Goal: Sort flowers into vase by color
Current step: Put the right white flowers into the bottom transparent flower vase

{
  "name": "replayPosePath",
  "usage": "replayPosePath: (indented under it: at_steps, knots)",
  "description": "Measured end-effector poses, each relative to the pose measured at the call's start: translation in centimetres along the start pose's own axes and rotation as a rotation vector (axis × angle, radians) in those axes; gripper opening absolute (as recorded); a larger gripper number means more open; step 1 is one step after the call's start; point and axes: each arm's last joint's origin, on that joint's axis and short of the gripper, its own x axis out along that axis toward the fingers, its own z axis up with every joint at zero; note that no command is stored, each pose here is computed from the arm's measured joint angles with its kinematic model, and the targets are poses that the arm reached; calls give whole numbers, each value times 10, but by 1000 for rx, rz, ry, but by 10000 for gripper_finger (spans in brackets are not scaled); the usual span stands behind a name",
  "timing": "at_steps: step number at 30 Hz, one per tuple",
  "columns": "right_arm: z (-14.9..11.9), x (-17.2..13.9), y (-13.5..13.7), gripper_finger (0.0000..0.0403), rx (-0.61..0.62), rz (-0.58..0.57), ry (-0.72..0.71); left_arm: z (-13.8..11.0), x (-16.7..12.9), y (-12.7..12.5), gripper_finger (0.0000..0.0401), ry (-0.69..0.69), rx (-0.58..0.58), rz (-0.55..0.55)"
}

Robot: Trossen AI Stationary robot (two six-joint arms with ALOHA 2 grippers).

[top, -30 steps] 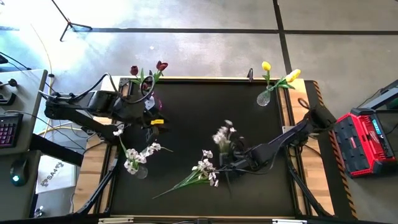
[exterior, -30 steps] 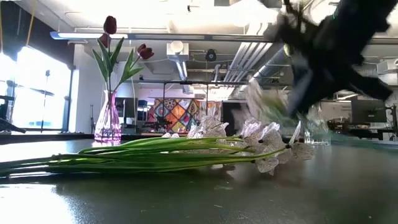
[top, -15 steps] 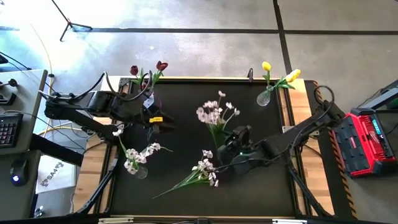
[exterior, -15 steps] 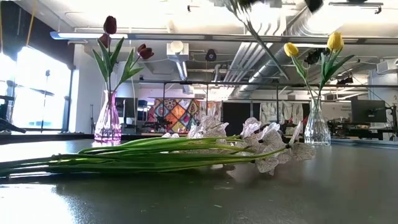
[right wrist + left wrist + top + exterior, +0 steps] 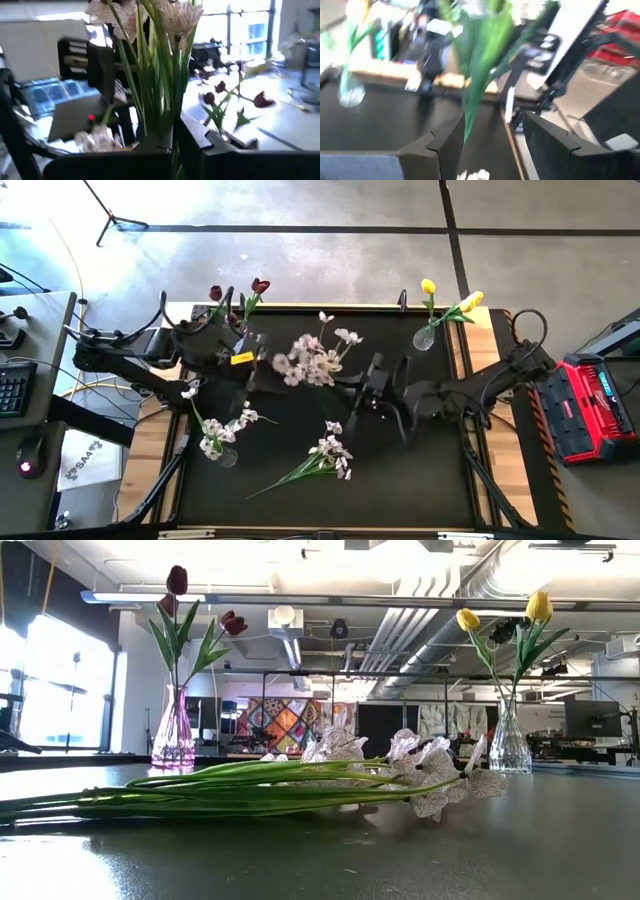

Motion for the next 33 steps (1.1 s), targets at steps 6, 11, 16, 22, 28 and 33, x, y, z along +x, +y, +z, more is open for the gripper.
replayPosePath:
  at_steps: [6, 11, 16, 22, 28, 33]
  knots:
    - [12, 12, -10, 0, 33, 93, -90, 8, 8, -3, 188, -88, 65, -36]
    - [13, 20, -18, 0, 23, 139, -102, 5, 26, -2, 188, -87, 80, -30]
    - [14, 22, -20, 0, 26, 156, -105, 4, 40, 0, 188, -111, 79, 13]
    - [16, 20, -19, 0, 17, 149, -131, 4, 42, 3, 188, -124, 41, 108]
    - [18, 19, -18, 0, 4, 146, -144, 8, 40, 3, 186, -167, 55, 134]
    - [17, 19, -17, 0, -1, 160, -139, 9, 40, 3, 158, -174, 85, 130]
